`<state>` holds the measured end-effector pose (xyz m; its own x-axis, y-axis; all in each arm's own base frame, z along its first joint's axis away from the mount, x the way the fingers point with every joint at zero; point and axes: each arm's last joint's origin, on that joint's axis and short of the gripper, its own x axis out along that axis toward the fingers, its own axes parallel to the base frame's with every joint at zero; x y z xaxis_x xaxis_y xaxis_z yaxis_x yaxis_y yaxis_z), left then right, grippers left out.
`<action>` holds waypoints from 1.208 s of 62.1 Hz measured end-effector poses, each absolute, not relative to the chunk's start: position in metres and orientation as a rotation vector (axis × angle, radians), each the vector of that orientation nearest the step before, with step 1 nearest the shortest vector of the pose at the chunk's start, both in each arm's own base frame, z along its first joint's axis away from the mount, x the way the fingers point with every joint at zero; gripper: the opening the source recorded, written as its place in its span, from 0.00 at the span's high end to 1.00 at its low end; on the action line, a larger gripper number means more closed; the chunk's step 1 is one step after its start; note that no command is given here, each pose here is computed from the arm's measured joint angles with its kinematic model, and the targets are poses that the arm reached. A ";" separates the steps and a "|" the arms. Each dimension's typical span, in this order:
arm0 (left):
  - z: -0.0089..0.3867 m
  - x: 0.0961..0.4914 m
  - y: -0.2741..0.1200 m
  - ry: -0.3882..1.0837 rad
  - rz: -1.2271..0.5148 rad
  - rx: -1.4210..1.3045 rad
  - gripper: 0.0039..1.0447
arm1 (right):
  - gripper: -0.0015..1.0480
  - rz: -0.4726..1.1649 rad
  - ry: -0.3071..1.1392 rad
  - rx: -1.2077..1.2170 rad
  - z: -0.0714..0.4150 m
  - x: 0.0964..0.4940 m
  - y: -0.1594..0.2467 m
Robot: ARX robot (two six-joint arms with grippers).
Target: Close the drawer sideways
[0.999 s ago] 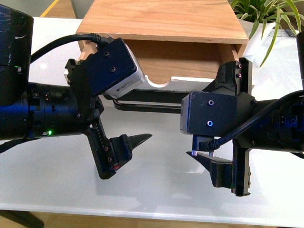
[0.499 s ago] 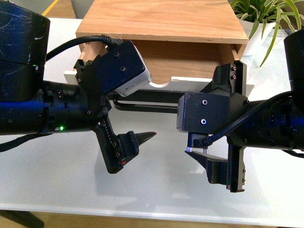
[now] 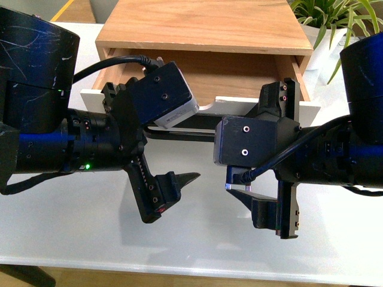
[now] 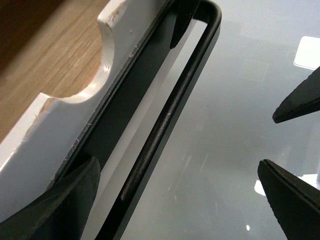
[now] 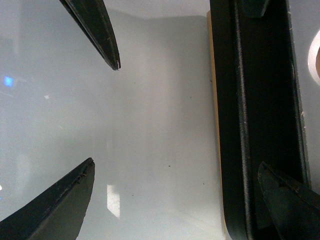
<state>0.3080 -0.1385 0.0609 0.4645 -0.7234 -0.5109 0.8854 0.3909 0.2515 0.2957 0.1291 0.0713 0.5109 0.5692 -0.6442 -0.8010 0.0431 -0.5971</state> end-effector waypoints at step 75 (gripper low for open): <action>0.057 0.325 -0.148 0.347 -1.065 0.516 0.08 | 0.09 1.007 0.272 -1.089 0.062 0.314 0.132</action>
